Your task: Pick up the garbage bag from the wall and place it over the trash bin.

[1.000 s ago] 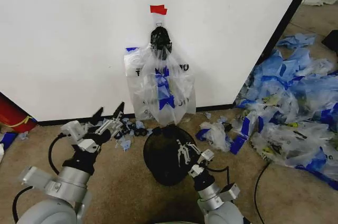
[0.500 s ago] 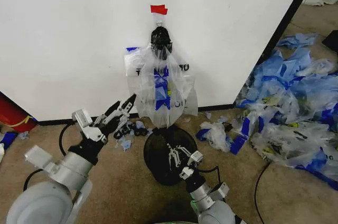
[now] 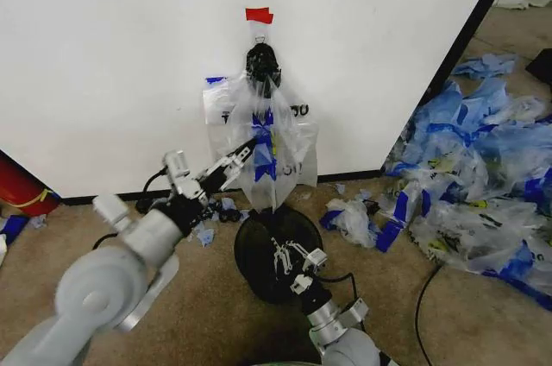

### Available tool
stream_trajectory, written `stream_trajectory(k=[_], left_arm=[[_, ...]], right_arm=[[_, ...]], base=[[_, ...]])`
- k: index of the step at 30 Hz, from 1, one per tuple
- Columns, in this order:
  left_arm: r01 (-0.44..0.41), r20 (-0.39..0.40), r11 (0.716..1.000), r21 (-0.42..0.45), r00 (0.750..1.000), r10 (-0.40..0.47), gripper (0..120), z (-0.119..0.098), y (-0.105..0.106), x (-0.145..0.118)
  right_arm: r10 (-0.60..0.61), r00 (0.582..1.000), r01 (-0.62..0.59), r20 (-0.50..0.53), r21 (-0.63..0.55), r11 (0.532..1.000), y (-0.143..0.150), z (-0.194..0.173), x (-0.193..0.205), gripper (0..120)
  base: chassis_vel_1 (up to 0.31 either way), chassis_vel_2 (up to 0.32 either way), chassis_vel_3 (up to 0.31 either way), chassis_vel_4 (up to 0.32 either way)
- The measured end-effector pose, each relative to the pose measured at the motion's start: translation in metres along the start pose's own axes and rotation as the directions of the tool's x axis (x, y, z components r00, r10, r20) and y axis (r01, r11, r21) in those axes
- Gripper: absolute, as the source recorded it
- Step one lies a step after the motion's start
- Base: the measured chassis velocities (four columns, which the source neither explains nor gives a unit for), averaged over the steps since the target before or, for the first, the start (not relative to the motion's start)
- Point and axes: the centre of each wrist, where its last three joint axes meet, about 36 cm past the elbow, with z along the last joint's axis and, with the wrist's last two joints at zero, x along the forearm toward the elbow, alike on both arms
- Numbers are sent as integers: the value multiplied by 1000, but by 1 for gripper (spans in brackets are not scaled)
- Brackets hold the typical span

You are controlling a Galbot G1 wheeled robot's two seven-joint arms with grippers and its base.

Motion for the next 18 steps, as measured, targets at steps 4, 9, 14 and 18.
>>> stream_trajectory(k=[4,9,14,18], left_arm=[[-4,-9,1000,8,1000,4,98,-1,-1,-11],[-20,-38,999,37,999,21,98,3,-9,-22],[-41,-76,996,76,996,47,98,13,-18,-28],[-48,-99,994,95,993,58,98,22,-20,-33]], right_arm=[[10,1000,-10,-3,2,1000,-1,1,1,0],[24,1000,-24,-6,15,1000,-7,3,1,0],[37,999,-36,-13,23,999,-11,4,-1,0],[33,999,-32,-23,20,999,-10,7,-1,0]], base=[[0,0,0,0],[0,0,0,0],[0,0,0,0],[0,0,0,0]])
